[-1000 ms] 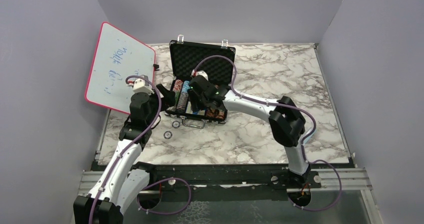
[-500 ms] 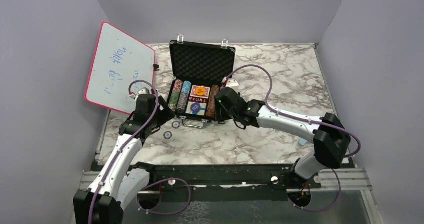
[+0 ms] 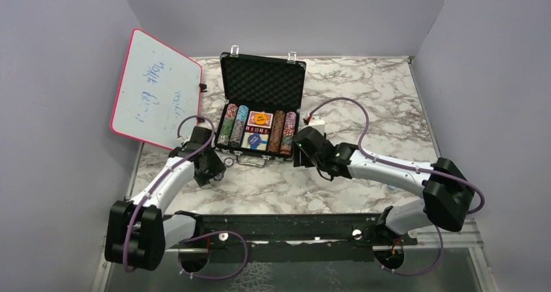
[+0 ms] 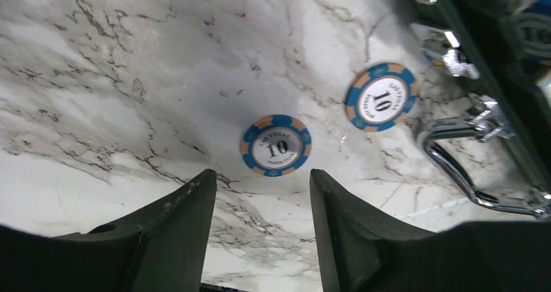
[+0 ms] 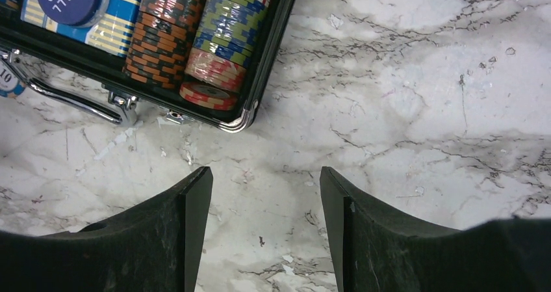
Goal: Pack up texas hold em set
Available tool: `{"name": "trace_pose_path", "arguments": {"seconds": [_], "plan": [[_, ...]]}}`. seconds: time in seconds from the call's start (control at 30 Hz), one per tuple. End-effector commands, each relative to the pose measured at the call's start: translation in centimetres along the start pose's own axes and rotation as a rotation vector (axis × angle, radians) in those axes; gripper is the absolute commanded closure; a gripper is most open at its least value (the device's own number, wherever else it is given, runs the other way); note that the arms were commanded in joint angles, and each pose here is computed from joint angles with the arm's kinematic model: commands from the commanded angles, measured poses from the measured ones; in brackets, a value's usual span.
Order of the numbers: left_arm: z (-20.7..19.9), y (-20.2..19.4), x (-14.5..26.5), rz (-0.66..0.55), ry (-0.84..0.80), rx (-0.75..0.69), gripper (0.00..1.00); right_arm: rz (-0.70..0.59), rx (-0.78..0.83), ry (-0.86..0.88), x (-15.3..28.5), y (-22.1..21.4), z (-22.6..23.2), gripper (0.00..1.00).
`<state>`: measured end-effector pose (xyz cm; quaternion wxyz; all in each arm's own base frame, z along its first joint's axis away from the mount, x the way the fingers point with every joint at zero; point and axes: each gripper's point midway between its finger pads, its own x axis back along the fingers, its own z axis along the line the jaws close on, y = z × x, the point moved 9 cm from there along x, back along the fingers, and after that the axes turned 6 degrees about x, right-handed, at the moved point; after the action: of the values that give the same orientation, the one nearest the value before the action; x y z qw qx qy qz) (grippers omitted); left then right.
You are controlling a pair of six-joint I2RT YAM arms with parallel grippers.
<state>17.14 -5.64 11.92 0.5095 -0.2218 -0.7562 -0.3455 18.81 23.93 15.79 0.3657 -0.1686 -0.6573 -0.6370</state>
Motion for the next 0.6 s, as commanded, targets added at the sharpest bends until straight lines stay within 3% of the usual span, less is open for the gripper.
{"name": "trace_pose_path", "arguments": {"seconds": [0.0,0.57], "plan": [[0.0,0.6,-0.3,-0.004,0.072,0.001,0.41,-0.063,-0.017,0.005,0.6,0.6,-0.4,0.35],[-0.6,0.9,-2.3,0.071,0.156,-0.097,0.38,-0.064,-0.003,-0.002,1.1,-0.6,-1.5,0.35]]}}
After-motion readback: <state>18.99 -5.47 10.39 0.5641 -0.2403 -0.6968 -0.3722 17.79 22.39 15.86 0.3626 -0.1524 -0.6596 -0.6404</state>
